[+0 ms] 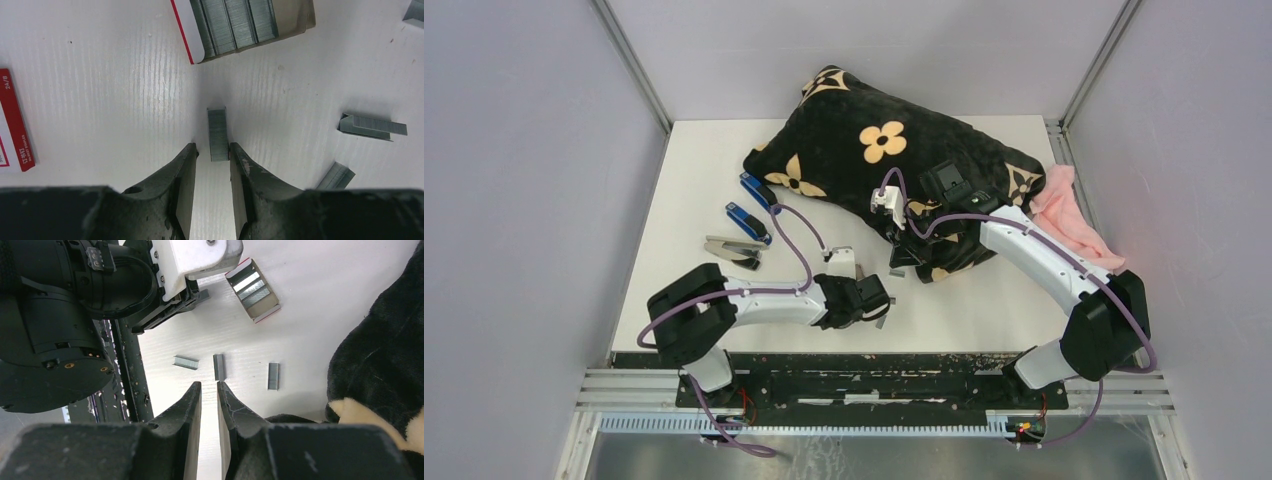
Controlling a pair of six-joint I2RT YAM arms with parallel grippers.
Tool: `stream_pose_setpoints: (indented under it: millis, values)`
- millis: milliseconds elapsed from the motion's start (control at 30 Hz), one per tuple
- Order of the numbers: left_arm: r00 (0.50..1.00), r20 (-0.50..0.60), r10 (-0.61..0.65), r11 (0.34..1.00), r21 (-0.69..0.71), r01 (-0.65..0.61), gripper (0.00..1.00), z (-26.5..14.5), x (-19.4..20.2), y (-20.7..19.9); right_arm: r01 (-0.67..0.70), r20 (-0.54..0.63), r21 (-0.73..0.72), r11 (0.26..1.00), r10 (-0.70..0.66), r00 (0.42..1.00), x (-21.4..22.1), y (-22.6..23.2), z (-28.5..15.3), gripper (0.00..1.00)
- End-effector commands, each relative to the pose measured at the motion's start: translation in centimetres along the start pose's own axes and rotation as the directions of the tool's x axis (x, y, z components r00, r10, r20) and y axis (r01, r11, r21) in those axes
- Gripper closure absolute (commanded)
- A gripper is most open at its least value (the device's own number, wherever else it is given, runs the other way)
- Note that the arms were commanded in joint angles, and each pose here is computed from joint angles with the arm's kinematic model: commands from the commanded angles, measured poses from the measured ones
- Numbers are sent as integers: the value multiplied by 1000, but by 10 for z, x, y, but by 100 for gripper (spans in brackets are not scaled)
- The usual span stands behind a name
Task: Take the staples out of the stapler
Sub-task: Adjust the staple at the center of the board, then pick up the staple from the center of the board.
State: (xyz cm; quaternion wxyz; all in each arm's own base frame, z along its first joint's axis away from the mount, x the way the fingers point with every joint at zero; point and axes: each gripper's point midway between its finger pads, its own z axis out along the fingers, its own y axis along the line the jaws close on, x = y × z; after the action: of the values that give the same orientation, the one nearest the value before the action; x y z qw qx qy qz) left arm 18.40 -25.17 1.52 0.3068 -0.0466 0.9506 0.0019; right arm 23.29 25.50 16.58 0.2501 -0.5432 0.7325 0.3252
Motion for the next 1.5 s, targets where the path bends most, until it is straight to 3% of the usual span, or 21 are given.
stream_pose_setpoints:
  millis: [0, 233, 400, 567, 900, 1167, 1367, 1467]
  values:
    - [990, 57, 132, 991, 19, -133, 60, -5, -10, 9, 36, 51, 20, 999, -37, 998, -13, 1, -9, 77]
    - [978, 147, 150, 946, 266, -185, 48, -36, -21, -2, 38, 53, 21, 999, -39, 998, -14, 1, -9, 77]
    - [961, 274, 27, 865, 476, -160, 32, -69, -45, -18, 32, 55, 14, 999, -33, 998, -14, 2, -9, 77]
    - [937, 330, -118, 848, 524, -78, 16, -75, -63, -10, 26, 66, 3, 1000, -27, 997, -17, 5, -11, 77]
    - [961, 260, -94, 806, 586, -80, 16, -60, -43, -11, 18, 64, -5, 1000, -17, 998, -15, 4, -10, 77]
    - [988, 156, 12, 914, 399, -75, 18, -43, -33, 7, 16, 62, -5, 1000, -16, 998, -14, 3, -9, 77]
    - [989, 116, 93, 933, 337, -127, 19, -29, -25, 3, 11, 58, -5, 1000, -10, 998, -13, 2, -8, 77]
    - [981, 101, 166, 934, 302, -190, 25, -22, -20, 4, 10, 56, -7, 1000, -9, 998, -12, 2, -7, 77]
